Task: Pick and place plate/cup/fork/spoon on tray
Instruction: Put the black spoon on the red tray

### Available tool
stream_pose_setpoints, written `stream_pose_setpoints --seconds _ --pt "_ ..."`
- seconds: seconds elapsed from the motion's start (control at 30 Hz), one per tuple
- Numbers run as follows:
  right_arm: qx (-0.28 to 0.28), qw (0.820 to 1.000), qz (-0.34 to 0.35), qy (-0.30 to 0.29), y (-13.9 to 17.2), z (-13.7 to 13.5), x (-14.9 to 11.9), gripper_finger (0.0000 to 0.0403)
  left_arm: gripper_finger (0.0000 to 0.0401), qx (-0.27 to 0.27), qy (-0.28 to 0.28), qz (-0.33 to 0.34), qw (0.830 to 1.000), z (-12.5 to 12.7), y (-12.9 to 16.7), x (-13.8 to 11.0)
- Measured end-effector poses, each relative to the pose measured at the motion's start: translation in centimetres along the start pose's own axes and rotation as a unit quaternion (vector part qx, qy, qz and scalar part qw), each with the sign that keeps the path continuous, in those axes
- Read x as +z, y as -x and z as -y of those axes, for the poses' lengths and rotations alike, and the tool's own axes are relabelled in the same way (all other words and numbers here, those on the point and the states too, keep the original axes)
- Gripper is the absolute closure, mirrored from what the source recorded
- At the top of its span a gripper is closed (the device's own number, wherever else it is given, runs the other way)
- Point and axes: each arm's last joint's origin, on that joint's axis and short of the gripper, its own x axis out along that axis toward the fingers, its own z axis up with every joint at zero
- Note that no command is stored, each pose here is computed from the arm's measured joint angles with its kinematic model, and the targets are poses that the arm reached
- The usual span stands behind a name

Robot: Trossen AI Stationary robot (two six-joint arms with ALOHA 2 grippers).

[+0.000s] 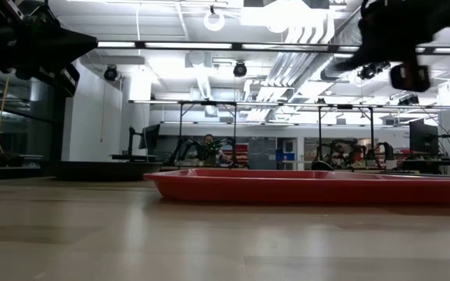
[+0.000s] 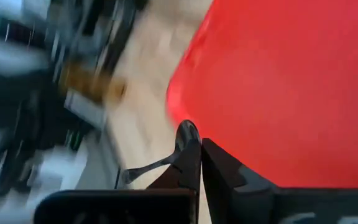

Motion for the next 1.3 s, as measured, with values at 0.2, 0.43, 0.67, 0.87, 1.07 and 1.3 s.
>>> stream_pose_setpoints --seconds 0.2,0.43,0.67,0.87,1.07,1.3 --pt "-0.063 0.971 0.212 -0.087 -2.1 0.6 3.0 0.0403 0.0398 0.0 0.0 0.0 1.0 0.0 0.0 0.0" --pt "-0.13 0.929 0.307 -0.158 -4.8 3.8 7.2 0.0403 0.0398 0.0 0.0 0.0 1.0 0.0 0.0 0.0" --pt "-0.154 0.918 0.298 -0.212 -8.0 7.8 10.1 0.0403 0.0398 0.0 0.0 0.0 1.0 0.0 0.0 0.0" --pt "-0.175 0.905 0.298 -0.248 -10.2 10.3 10.5 0.0403 0.0398 0.0 0.0 0.0 1.0 0.0 0.0 0.0" --pt "-0.192 0.896 0.299 -0.267 -11.7 12.0 10.4 0.0403 0.0398 0.0 0.0 0.0 1.0 0.0 0.0 0.0" --pt "-0.213 0.899 0.285 -0.254 -13.7 12.3 11.1 0.0403 0.0398 0.0 0.0 0.0 1.0 0.0 0.0 0.0"
